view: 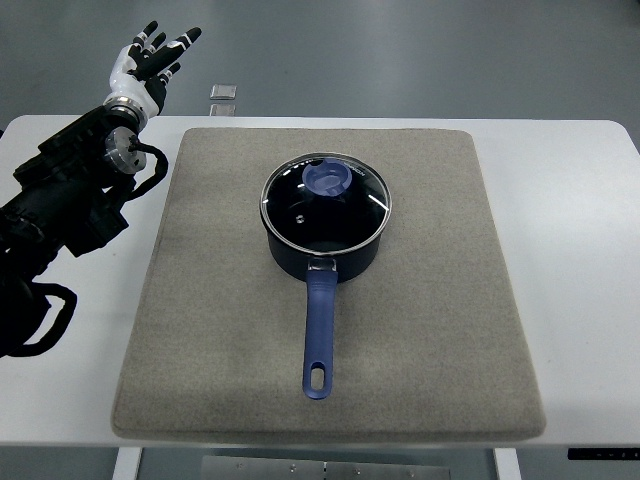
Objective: Open pot lid and place left with left hand
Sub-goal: 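Swing the left hand up and over toward the pot lid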
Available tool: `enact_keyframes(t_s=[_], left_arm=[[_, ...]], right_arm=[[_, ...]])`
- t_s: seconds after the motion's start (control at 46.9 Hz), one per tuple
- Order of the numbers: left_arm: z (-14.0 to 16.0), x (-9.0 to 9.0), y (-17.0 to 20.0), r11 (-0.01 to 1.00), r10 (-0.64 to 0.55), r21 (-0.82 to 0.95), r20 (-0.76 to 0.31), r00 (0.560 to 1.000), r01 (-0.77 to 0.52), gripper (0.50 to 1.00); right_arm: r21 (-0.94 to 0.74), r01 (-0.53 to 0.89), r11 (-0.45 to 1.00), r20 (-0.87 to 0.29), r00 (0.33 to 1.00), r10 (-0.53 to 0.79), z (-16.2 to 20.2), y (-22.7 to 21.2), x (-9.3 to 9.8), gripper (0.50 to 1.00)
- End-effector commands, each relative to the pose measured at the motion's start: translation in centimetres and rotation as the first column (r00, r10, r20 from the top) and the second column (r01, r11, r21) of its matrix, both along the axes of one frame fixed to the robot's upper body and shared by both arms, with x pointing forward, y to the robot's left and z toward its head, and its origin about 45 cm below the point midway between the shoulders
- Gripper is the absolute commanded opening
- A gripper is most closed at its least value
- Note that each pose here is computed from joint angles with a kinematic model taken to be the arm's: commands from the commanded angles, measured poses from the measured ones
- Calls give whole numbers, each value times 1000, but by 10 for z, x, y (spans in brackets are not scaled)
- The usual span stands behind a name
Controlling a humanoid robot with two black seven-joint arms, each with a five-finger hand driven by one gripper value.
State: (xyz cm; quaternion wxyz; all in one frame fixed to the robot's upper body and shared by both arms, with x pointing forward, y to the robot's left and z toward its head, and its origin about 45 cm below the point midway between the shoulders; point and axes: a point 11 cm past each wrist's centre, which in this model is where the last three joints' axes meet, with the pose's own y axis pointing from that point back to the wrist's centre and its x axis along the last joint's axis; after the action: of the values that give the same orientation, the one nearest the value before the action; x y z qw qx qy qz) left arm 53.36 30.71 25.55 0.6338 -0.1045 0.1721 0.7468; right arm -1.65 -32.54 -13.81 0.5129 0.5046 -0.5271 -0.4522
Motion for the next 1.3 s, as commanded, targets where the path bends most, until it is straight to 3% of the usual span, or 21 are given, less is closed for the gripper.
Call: enact_keyframes(t_s=[0.0,0.299,0.469,0.683,0.896,1.11,1.28], left_arm=[[0,0,1,1000,2,2,1,1000,-2,990],[4,1,0,1000,4,5,14,1000,-4,990],[27,9,0,997,-24,72,48,999,21,990],[81,20,-9,906,-254,370,91,963,204,988],[121,22,-23,725,-470,586,35,882,362,988],[161,12,-51,472,-662,737,-67,746,484,986],[186,-5,-90,134,-771,876,-202,605,463,977]], right_arm=[[-2,0,1000,0,1000,0,0,-1,0,917],[0,0,1000,1,1000,0,0,0,1,917],[0,0,1000,0,1000,0,0,0,0,917],[0,0,1000,-2,1000,0,0,0,0,917],[0,0,1000,0,1000,0,0,0,0,917],[0,0,1000,0,1000,0,0,0,0,917],[0,0,1000,0,1000,0,0,0,0,917]])
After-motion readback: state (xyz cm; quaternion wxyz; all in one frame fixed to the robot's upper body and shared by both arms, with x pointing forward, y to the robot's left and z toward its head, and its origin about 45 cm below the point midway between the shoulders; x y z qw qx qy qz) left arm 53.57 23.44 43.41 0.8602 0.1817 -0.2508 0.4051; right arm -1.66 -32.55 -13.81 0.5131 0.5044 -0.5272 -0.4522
